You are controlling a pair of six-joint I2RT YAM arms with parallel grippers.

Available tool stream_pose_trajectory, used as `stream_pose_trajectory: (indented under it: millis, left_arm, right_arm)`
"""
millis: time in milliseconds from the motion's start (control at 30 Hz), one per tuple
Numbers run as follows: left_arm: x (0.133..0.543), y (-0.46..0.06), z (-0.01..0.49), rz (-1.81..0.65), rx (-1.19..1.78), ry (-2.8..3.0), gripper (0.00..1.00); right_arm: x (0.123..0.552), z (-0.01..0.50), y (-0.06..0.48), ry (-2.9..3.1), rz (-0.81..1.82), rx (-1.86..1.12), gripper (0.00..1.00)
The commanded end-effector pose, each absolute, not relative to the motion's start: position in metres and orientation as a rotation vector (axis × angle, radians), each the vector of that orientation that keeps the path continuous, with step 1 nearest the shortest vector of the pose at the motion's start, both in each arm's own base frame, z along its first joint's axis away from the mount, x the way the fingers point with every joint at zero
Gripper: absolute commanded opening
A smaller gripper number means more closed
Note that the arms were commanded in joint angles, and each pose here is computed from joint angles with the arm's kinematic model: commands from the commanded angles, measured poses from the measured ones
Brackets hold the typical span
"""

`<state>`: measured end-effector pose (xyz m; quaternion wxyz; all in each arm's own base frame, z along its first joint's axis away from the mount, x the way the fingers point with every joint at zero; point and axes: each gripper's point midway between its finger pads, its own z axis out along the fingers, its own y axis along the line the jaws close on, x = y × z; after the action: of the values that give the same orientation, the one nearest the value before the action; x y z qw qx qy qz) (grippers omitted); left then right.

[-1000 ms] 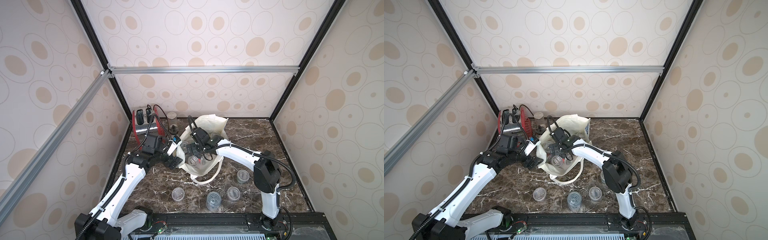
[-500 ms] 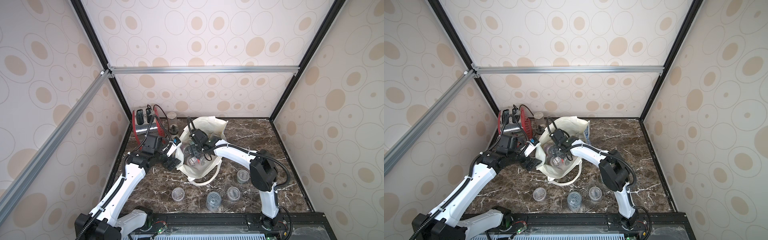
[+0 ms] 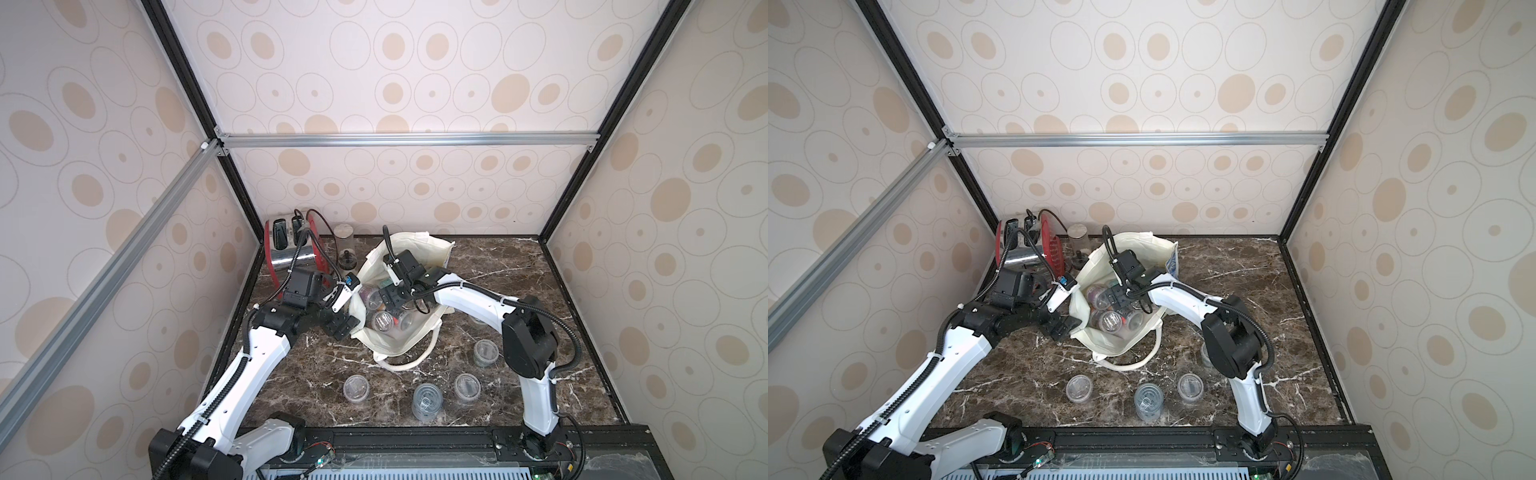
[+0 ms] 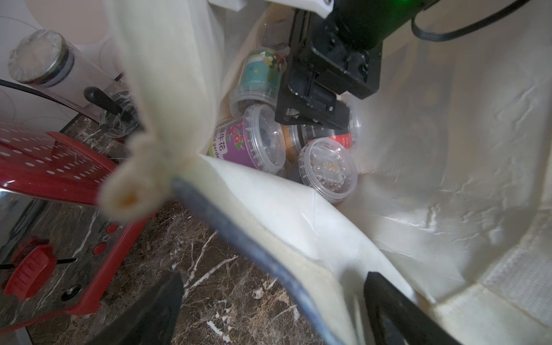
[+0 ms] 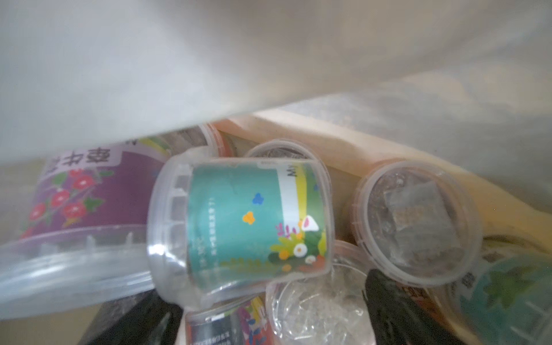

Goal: Take out the seed jars from the canvas bag
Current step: Pick up the seed jar from the canvas bag.

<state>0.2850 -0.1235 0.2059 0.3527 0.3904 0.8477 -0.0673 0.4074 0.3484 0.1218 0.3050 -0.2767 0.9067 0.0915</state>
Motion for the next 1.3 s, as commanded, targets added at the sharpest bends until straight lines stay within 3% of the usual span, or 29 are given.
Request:
stream_pose_trajectory:
  millis: [0,200,367,933,1267]
  left_arm:
    - [0.277,-0.111,0.202,-0.110,1.062,2.232,0.95]
    - [0.277,-0.109,0.205,-0.110,1.064,2.226,0.95]
    - [0.278,-0.109,0.206,-0.106,1.066,2.219,0.96]
    - [0.280,-0.110,0.225,-0.089,1.126,2.175,0.98]
    - [0.279,-0.132,0.311,-0.144,1.291,1.953,0.98]
  right_arm:
    - [0.414,0.124,0.359,2.337,0.307,-0.837,0.96]
    - [0.412,0.121,0.369,2.297,0.393,-0.976,0.94]
    - [0.415,0.118,0.363,2.333,0.386,-0.990,0.80]
    - [0.403,0.171,0.343,2.361,0.550,-0.720,0.67]
    - [0.368,0.229,0.332,2.390,0.710,-0.662,0.65]
